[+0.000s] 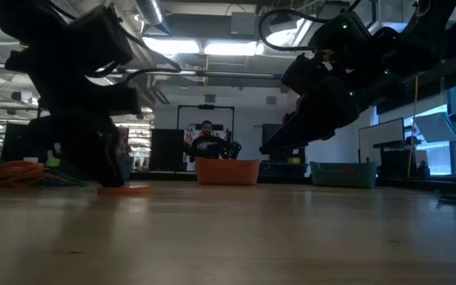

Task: Sort rubber bands into baskets
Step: Put the orange rubber band into the orange bin

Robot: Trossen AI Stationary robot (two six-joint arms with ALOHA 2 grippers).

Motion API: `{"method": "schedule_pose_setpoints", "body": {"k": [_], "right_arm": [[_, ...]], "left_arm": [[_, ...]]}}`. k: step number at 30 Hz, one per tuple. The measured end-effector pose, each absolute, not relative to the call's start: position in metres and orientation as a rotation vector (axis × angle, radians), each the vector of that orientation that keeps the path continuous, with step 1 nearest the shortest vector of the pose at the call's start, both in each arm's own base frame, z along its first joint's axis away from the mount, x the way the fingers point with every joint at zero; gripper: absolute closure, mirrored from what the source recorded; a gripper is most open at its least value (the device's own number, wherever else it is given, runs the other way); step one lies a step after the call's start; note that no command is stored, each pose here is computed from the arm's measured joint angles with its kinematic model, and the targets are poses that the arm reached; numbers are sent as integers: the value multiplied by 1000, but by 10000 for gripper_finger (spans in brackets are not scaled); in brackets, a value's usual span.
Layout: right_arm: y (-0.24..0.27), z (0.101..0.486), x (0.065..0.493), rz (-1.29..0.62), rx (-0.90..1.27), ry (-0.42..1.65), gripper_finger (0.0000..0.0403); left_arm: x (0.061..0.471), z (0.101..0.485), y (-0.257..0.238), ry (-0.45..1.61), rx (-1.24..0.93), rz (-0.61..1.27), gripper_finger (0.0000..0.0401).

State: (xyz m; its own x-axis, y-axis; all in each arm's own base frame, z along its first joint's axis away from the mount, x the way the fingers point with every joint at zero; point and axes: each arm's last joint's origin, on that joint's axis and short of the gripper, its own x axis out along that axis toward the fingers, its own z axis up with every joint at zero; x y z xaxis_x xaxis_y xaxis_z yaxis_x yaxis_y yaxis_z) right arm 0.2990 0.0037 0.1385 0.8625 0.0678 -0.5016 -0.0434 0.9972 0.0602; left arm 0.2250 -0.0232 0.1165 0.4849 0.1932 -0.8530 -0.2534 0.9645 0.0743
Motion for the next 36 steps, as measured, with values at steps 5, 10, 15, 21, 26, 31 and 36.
{"method": "schedule_pose_setpoints", "body": {"k": [5,10,15,21,26,31,36], "right_arm": [[3,139,299,46,44,527,139],[3,139,299,40,42,527,139],[3,139,299,40,42,527,139],[3,139,299,40,42,527,139],[3,139,299,40,42,527,139],[3,138,299,40,42,527,139],[3,138,299,39,42,527,139]], "left_arm": [[229,111,-25,1036,-61,239,277],[230,112,-26,1021,-33,198,339],[232,114,-27,990,19,181,395],[236,116,-27,936,63,190,393],[241,119,-27,884,81,177,395],[245,123,-28,824,110,158,399],[249,127,-27,770,156,183,397]]}}
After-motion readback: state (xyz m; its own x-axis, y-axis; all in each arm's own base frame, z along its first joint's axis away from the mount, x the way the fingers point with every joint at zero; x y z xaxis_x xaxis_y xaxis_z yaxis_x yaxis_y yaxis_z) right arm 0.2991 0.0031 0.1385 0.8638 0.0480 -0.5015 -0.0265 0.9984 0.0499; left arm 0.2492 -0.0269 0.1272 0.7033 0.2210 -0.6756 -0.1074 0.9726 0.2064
